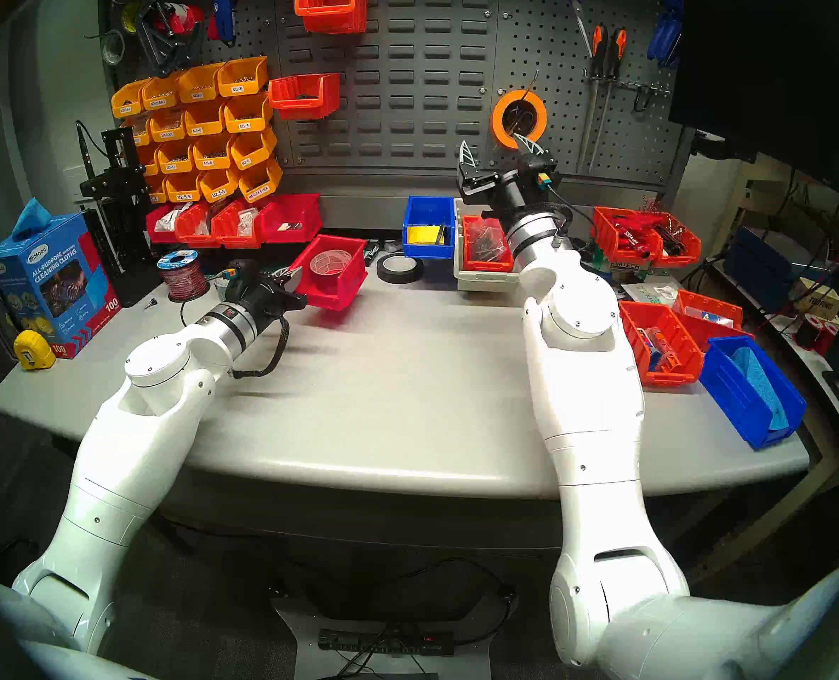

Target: Hang all the unorganized tool boxes onto the wall

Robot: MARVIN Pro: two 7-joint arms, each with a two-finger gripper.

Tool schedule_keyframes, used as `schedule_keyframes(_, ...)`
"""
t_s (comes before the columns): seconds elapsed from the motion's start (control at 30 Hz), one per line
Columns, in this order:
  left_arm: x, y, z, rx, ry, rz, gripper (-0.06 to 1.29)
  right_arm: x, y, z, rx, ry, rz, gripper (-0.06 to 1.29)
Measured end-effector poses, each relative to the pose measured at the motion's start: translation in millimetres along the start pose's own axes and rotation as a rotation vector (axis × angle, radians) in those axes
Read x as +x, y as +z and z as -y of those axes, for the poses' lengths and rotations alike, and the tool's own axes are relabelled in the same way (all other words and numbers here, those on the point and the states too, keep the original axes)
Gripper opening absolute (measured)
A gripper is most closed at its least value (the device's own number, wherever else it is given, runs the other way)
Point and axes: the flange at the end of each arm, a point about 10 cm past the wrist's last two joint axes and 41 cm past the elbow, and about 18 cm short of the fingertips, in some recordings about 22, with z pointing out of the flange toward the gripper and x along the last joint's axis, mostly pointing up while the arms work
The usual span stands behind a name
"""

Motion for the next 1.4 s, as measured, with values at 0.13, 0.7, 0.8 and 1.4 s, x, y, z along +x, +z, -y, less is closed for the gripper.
schedule_keyframes(0.13, 1.8, 10.2, -1.5, 0.000, 0.000, 0.013, -0.02, 0.0, 0.0, 0, 0.000, 0.000, 0.000, 1.25)
schedule_keyframes(0.7, 27.3, 52.5, -12.0, 0.023, -0.014, -0.026, -0.02, -0.1, 0.0, 0, 0.000, 0.000, 0.000, 1.25)
schedule_keyframes(0.8, 36.3, 60.1, -13.9, 0.028, -0.020, -0.045, -0.02, -0.2, 0.0, 0, 0.000, 0.000, 0.000, 1.25)
schedule_keyframes(1.4, 54.5, 107.3, -22.6, 0.084, -0.078, -0.067, -0.02, -0.4, -0.1, 0, 0.000, 0.000, 0.001, 1.25)
